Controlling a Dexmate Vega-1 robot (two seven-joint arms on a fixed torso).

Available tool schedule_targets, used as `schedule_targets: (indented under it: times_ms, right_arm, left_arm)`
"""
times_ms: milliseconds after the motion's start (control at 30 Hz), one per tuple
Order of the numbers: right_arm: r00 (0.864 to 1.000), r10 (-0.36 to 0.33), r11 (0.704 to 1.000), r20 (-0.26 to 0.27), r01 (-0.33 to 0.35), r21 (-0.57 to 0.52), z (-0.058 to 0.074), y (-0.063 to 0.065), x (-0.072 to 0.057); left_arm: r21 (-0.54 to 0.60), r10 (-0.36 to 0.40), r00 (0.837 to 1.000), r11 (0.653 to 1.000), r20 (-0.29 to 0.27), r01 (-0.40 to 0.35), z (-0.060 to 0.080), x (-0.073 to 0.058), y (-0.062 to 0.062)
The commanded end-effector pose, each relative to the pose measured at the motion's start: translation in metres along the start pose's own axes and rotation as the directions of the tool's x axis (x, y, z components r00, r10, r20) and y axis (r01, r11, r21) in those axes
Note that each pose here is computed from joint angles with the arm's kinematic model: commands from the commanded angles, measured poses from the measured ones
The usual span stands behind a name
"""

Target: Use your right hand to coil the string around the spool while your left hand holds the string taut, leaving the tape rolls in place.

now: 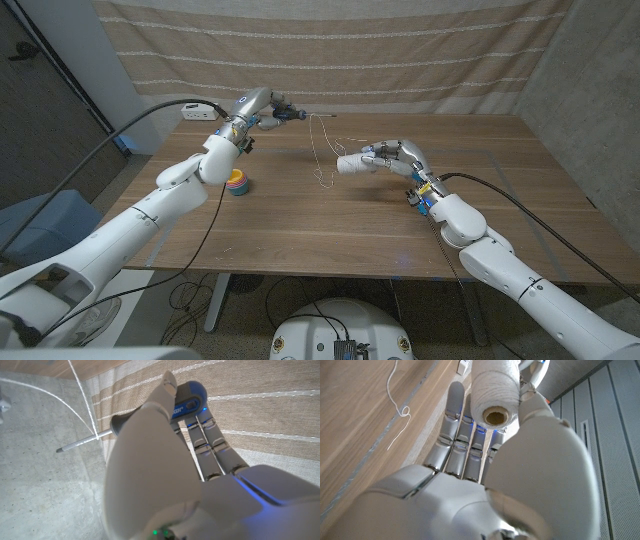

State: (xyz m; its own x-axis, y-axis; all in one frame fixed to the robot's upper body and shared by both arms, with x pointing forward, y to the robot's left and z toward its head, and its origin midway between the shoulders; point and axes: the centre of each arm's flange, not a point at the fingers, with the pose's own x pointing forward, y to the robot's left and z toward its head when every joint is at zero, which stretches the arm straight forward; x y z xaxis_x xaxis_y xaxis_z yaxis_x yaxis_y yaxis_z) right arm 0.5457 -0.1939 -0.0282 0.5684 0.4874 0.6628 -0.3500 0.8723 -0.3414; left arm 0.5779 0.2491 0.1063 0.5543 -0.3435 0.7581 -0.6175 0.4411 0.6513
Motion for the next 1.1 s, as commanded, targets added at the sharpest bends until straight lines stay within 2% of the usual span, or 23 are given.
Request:
schedule_targets:
  times_ms: [33,233,633,833,967,1100]
  right_arm:
    - [0.97,0.189,0.959,0.152,-0.215,0.183,0.019,0.013,0.018]
    - [0.946,0.251,0.918,0.205,-0.3,0.26,0.021,0.017,0.029]
    - [0.903,0.278,0.846,0.327,-0.391,0.362,0.033,0.019,0.054]
    - [0.89,0.266,0.837,0.371,-0.404,0.37,0.041,0.021,0.068]
    - [0.896,0.217,0.854,0.388,-0.366,0.368,0.046,0.021,0.076]
    - [0.921,0.118,0.892,0.372,-0.264,0.368,0.048,0.018,0.081]
  left_arm:
    - [0.039,-0.018,1.0,0.999,-0.017,0.018,0.002,0.003,-0.007]
    - [0.057,-0.033,0.999,0.998,-0.023,0.034,0.003,0.005,-0.012]
    - [0.077,-0.086,0.996,0.993,-0.007,0.086,0.007,0.008,-0.024]
    - [0.079,-0.113,0.994,0.99,-0.004,0.113,0.007,0.009,-0.029]
    - [0.074,-0.127,0.992,0.989,0.002,0.127,0.007,0.009,-0.031]
    - [0.075,-0.148,0.989,0.986,0.017,0.146,0.007,0.008,-0.032]
